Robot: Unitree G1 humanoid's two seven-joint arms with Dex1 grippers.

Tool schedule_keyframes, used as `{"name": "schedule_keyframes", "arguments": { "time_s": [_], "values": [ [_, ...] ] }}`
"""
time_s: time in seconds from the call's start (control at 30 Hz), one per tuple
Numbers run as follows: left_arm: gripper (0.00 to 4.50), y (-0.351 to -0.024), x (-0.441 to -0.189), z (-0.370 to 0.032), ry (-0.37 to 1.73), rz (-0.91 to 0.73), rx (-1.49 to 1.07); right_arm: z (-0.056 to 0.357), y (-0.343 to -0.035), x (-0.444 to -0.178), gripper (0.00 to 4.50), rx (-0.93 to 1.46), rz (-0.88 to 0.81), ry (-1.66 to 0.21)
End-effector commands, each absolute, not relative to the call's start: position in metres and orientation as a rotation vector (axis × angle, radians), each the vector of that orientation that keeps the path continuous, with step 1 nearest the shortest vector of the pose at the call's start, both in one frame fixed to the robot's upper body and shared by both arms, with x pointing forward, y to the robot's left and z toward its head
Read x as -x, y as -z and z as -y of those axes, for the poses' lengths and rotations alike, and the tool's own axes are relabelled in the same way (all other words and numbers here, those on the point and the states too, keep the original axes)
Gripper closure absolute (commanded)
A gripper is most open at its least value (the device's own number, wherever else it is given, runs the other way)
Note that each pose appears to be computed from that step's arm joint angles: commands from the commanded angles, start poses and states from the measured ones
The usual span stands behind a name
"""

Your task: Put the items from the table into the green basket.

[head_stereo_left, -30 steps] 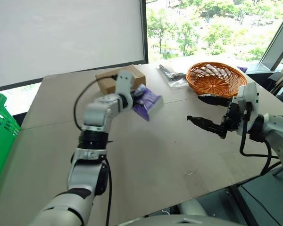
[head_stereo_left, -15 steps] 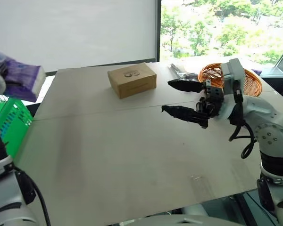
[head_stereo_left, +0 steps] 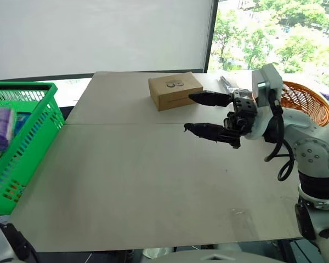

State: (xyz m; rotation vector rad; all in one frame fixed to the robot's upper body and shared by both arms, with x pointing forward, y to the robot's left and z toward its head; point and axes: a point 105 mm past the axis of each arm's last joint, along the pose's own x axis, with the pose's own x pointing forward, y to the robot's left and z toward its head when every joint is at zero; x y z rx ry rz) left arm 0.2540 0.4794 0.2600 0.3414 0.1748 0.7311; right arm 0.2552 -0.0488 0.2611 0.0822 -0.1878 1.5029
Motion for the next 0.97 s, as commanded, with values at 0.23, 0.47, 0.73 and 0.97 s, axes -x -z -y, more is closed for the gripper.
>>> {"name": "schedule_keyframes", "arguments": {
  "time_s": [0.23,0.47,0.73,0.97],
  "values": [
    [0.04,-0.285,-0.293,-0.424,-0.435,0.072,-0.224,0.060,-0.247,-0.262,0.00,-0.013,0.161,-1.410],
    [0.04,-0.181,-0.290,-0.301,0.158,-0.100,-0.295,0.114,-0.183,-0.287,0.00,0.078,0.026,-1.142],
    [0.04,-0.080,-0.237,-0.219,0.444,-0.289,-0.150,0.196,-0.103,-0.301,0.00,0.123,-0.075,-0.782],
    [0.04,-0.069,-0.235,-0.208,0.455,-0.281,-0.138,0.205,-0.085,-0.295,0.00,0.154,-0.104,-0.773]
  ]
}}
